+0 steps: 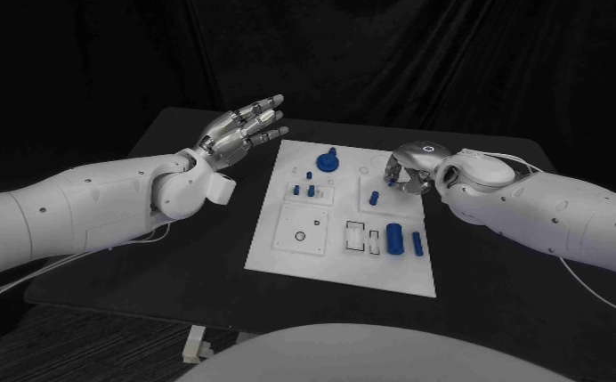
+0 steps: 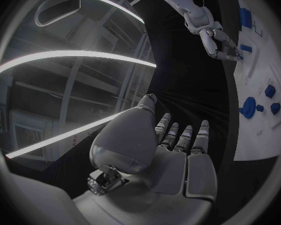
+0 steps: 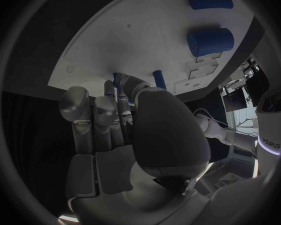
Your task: Assemble the parts on the task board
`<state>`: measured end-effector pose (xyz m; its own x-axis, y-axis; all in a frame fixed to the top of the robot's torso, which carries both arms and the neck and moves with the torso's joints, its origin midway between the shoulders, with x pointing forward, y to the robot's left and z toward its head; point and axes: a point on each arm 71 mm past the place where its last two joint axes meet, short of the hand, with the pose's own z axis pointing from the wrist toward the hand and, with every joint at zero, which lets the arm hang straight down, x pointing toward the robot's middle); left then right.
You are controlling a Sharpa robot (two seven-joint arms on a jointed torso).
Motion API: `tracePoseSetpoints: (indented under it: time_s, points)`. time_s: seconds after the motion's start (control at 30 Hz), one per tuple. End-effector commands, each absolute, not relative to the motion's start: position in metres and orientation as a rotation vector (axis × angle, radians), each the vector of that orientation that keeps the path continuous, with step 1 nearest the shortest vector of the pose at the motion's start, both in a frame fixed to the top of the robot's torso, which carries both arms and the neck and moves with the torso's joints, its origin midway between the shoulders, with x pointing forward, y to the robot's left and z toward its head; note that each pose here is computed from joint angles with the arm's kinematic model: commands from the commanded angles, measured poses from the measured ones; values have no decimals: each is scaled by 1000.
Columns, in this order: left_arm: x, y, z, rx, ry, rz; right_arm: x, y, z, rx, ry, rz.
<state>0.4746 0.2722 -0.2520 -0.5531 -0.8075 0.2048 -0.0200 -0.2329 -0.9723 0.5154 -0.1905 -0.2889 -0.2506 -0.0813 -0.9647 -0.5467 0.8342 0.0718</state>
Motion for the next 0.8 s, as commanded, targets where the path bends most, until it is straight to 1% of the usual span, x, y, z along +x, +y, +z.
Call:
tracePoseSetpoints:
  time_s: [0.03, 0.2, 0.33, 0.47, 0.63, 0.8]
  points:
    - [474, 273, -245, -955, 1349, -1913, 516, -190, -281, -472, 1748, 477]
    - [474, 273, -245, -957, 1353, -1911, 515, -191, -272, -469, 1733, 482]
    - [474, 274, -245, -958, 1356, -1910, 511, -190, -261, -466, 1714, 493]
    - [475, 274, -246, -960, 1359, -1905, 505, -185, -243, -465, 1667, 526]
    - [475, 276, -246, -962, 1361, -1899, 491, -171, -215, -475, 1587, 600]
    - [475, 277, -246, -964, 1363, -1893, 476, -150, -198, -511, 1575, 665]
